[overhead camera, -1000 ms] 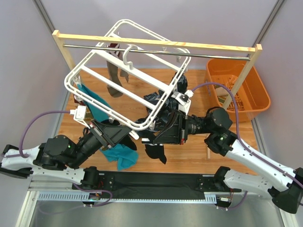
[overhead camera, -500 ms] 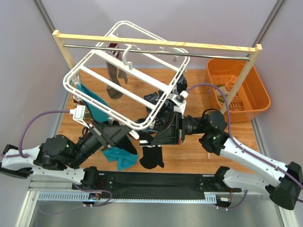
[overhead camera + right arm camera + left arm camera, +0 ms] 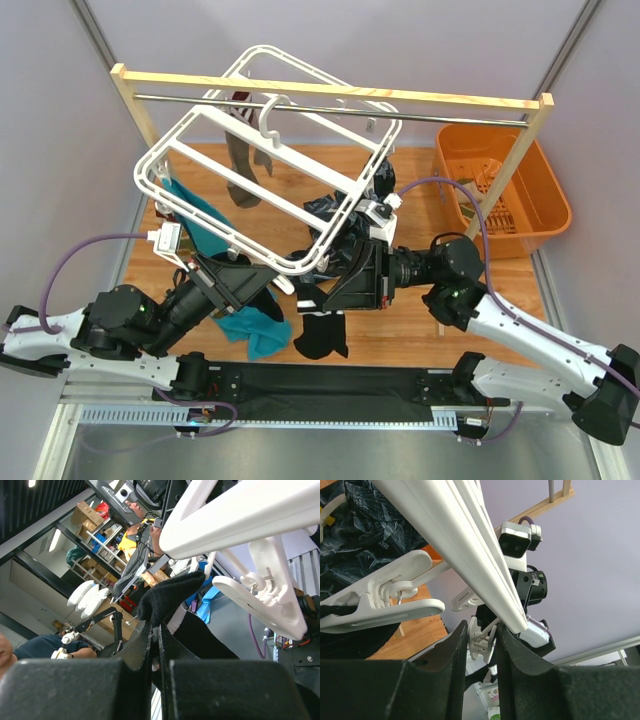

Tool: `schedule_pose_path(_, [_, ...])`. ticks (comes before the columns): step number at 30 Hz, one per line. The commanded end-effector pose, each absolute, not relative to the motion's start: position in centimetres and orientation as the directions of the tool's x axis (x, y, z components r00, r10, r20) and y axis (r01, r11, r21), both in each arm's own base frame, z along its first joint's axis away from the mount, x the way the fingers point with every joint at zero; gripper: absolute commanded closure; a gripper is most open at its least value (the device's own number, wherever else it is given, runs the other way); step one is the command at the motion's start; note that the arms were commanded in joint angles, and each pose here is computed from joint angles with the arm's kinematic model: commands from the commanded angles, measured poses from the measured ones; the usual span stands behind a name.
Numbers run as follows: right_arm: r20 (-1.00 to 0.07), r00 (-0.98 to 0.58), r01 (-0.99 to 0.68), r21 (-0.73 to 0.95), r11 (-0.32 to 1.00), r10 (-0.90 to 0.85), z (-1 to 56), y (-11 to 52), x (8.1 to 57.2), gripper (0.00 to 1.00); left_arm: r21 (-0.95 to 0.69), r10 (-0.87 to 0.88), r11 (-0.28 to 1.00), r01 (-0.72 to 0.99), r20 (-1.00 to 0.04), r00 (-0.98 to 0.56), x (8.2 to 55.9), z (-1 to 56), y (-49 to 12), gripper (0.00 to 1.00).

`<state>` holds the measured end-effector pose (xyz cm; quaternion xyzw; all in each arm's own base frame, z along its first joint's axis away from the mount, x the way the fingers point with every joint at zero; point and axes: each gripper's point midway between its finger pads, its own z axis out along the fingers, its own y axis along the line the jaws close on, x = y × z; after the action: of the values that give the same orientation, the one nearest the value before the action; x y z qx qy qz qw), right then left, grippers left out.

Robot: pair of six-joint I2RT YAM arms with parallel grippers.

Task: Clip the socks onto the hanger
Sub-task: Clamp the sock onto the hanger.

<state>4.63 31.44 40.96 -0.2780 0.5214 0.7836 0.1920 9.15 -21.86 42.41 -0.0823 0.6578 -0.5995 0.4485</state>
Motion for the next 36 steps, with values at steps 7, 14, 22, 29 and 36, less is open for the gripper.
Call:
schedule_pose_path(7, [-0.660,-0.751,-0.604,0.671,-0.431,0.024,41.8,30.7,3.5,1.00,-0.868,-0.665,0.241,0.435,-0.474,-0.578,9.2,43.1,-21.9,1.00])
schedule_pose_path(14, [-0.659,-0.752,-0.592,0.669,-0.450,0.010,42.0,31.3,3.3,1.00,-0.867,-0.664,0.226,0.444,-0.470,-0.581,9.1,43.5,-21.9,1.00])
schedule_pose_path(22, [-0.659,-0.752,-0.587,0.669,-0.456,0.002,41.9,31.9,3.3,1.00,-0.868,-0.667,0.212,0.449,-0.465,-0.582,9.0,43.7,-22.0,1.00])
schedule_pose_path(29, [-0.670,-0.742,-0.612,0.661,-0.433,0.024,42.1,32.4,4.0,1.00,-0.869,-0.665,0.198,0.453,-0.459,-0.589,8.8,43.6,-22.2,1.00])
schedule_pose_path(36, [-0.672,-0.740,-0.627,0.676,-0.388,0.026,41.7,32.9,4.7,1.00,-0.870,-0.665,0.190,0.455,-0.455,-0.593,8.7,43.8,-22.2,1.00])
